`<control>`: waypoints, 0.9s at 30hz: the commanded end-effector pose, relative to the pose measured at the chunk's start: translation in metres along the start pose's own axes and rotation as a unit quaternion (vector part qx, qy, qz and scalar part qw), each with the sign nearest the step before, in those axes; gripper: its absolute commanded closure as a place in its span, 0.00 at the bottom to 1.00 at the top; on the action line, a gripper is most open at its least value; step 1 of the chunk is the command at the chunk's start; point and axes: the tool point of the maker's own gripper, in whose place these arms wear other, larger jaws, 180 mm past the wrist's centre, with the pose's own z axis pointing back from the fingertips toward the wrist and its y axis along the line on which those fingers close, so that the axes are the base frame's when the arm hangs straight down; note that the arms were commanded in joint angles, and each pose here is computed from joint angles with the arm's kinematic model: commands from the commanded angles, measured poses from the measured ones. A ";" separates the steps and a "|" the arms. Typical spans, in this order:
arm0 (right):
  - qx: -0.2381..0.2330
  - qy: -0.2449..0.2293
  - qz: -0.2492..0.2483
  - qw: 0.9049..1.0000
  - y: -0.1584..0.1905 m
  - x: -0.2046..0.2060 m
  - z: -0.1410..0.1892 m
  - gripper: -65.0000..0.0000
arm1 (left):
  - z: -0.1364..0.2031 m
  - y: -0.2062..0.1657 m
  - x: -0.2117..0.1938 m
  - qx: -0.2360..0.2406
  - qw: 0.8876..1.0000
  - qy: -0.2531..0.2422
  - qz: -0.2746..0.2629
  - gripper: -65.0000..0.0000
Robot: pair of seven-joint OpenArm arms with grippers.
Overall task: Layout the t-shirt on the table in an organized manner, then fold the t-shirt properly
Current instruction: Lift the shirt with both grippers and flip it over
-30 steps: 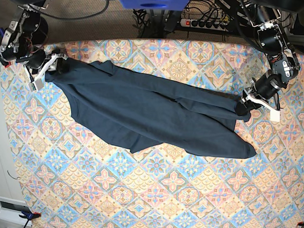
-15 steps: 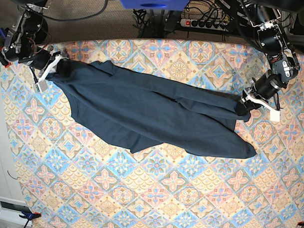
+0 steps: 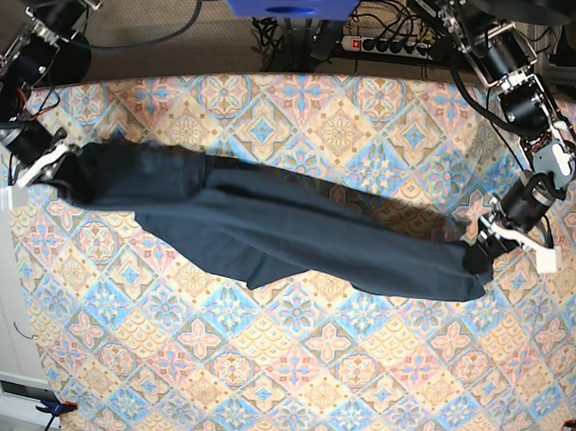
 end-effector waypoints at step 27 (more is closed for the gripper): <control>0.166 -0.151 0.130 0.966 0.102 0.296 -0.079 0.96 | -0.135 -0.129 0.210 -0.138 0.988 -0.063 0.033 1.00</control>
